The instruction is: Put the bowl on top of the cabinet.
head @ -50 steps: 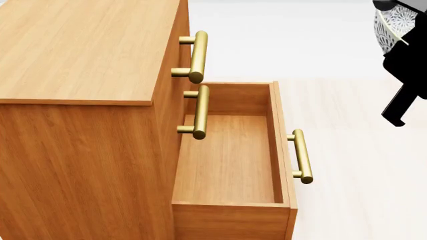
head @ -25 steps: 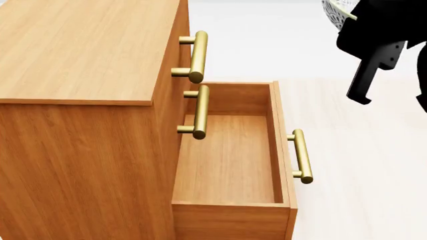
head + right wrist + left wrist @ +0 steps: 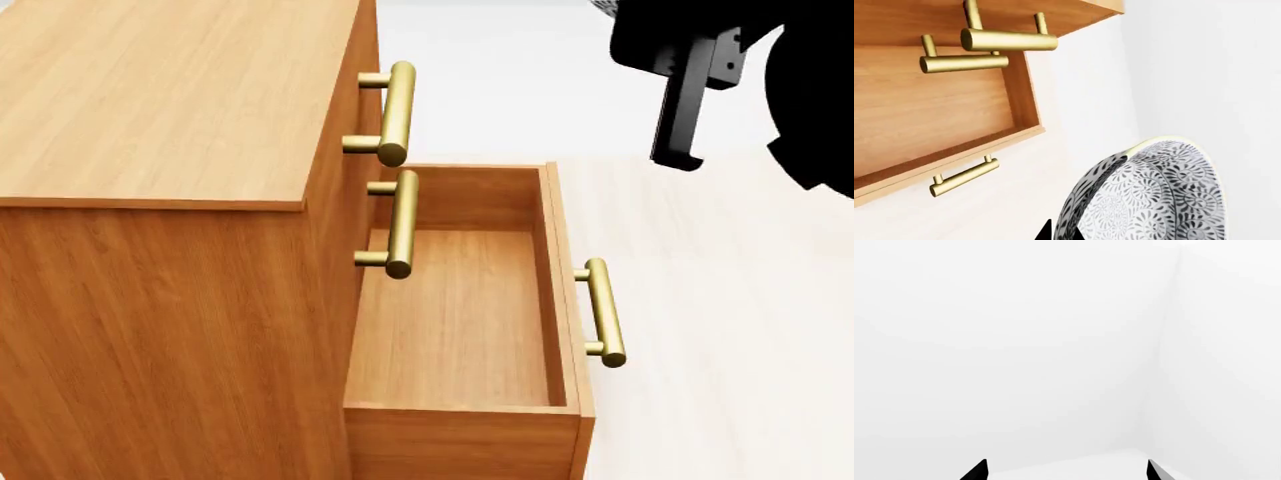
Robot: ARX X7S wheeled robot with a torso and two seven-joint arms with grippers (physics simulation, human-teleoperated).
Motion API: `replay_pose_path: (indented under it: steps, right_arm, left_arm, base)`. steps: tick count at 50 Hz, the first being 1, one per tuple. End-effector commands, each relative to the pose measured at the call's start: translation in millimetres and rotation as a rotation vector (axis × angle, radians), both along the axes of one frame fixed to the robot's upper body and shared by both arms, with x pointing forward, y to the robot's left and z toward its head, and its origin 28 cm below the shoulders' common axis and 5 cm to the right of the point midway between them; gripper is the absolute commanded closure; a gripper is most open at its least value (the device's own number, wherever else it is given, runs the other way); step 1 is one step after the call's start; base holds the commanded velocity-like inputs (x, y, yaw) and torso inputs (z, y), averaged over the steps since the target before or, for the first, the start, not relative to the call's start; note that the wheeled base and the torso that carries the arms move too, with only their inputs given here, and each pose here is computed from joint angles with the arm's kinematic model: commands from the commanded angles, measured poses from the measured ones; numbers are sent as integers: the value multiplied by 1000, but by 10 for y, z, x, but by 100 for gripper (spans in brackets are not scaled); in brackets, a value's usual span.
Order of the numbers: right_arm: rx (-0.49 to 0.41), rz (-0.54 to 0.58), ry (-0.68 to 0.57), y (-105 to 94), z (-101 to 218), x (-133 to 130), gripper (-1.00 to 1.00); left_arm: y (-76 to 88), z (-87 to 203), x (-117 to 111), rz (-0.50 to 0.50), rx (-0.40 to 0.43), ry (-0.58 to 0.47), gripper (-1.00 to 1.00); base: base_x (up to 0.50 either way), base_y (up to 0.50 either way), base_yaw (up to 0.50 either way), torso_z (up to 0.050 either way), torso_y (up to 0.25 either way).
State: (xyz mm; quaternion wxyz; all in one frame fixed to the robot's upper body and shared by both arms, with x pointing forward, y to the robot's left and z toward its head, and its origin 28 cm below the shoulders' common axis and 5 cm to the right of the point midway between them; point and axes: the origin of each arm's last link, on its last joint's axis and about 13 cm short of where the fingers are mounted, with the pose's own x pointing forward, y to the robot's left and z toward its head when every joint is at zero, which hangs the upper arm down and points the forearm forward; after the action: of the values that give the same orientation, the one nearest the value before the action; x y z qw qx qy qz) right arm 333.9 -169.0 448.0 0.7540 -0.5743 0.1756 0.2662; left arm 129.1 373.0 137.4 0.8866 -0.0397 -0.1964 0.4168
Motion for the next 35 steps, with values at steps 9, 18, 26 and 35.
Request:
replay_pose_path:
  steps: [9,18,26,35]
  right_arm:
    - [-11,177,-15,423,95,-94,100]
    - [-10,269,7,649,32,-180,100]
    - [7,340,8,843,22,-297,100]
    - [85,406,2,1050,87,-321,100]
  left_arm:
    - [-1,-5,0,0,-2,-1,-100]
    - [3,-2,-7,1,-4,-3,-100]
    - [0,3,-9,0,-3,-3,-100]
    - [4,0,-3,-1,-4,-4,-100]
  base:
    - [0,0,0,0,1]
    - [0,0,0,0,0]
    - [0,0,0,0,1]
    - [0,0,0,0,0]
